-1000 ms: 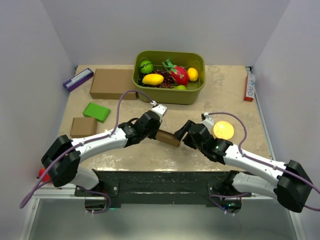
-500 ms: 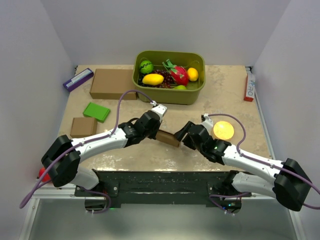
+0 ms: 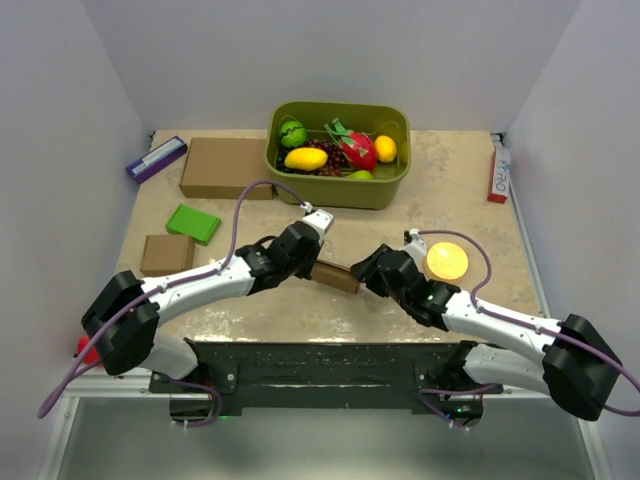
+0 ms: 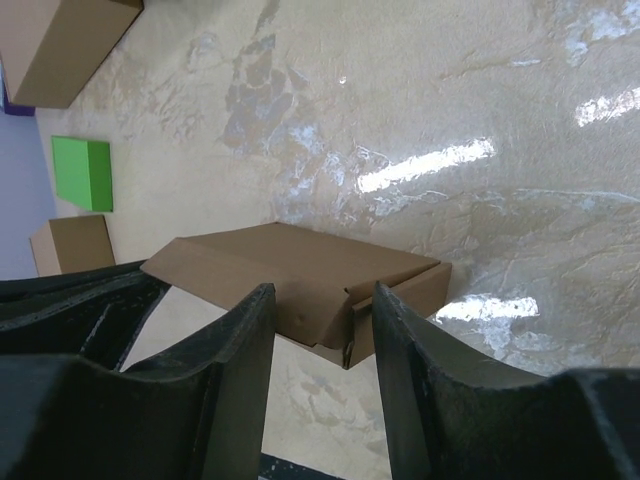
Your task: Fold the paper box
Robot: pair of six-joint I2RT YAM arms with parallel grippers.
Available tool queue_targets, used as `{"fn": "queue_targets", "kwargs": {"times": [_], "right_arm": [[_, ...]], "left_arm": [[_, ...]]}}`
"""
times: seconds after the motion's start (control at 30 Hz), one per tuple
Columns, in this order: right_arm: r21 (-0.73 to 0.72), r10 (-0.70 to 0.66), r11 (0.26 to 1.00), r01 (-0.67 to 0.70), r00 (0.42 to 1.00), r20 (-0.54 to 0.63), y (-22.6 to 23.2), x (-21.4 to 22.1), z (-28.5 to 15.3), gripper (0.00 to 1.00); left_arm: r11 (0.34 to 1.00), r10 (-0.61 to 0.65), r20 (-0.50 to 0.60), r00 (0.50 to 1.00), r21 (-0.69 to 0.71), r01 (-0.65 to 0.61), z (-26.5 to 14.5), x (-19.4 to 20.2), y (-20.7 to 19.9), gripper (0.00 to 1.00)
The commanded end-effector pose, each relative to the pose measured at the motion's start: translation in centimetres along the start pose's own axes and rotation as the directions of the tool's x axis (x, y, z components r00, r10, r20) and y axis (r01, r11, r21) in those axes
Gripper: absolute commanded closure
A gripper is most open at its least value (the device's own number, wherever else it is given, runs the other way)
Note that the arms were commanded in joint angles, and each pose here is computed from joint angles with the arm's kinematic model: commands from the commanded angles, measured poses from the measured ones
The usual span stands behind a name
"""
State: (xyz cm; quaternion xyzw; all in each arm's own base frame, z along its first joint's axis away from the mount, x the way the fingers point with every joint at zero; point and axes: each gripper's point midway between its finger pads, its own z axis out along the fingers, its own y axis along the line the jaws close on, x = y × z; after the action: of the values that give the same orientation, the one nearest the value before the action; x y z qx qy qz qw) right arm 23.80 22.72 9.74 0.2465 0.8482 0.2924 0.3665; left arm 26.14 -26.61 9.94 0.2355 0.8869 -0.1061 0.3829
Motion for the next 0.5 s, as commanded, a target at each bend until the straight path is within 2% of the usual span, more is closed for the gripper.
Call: {"fn": "queue_targets", "kwargs": {"times": [0.0,0.13,0.47], "right_arm": [[0.018,0.026,1.000,-0.025,0.999,-0.027,-1.3,1.1,0.3,0.58],[0.034,0.028,0.999,-0.027,0.999,-0.027,-1.8,1.3,0.5,0.60],[0.057,0.029,0.998,-0.029,1.000,0.002,-1.8,0.8,0.9,0.61]], "left_arm": [[0.999,-0.010,-0.066,0.998,0.044,0.013,-0.7,1.9,-0.8,1.00],[0.998,-0.012,-0.051,0.999,0.068,0.016,-1.0,1.6,-1.2,0.95],[0.995,-0.026,-0.002,1.000,0.093,0.027,-2.3,0.6,-1.3,0.61]]}}
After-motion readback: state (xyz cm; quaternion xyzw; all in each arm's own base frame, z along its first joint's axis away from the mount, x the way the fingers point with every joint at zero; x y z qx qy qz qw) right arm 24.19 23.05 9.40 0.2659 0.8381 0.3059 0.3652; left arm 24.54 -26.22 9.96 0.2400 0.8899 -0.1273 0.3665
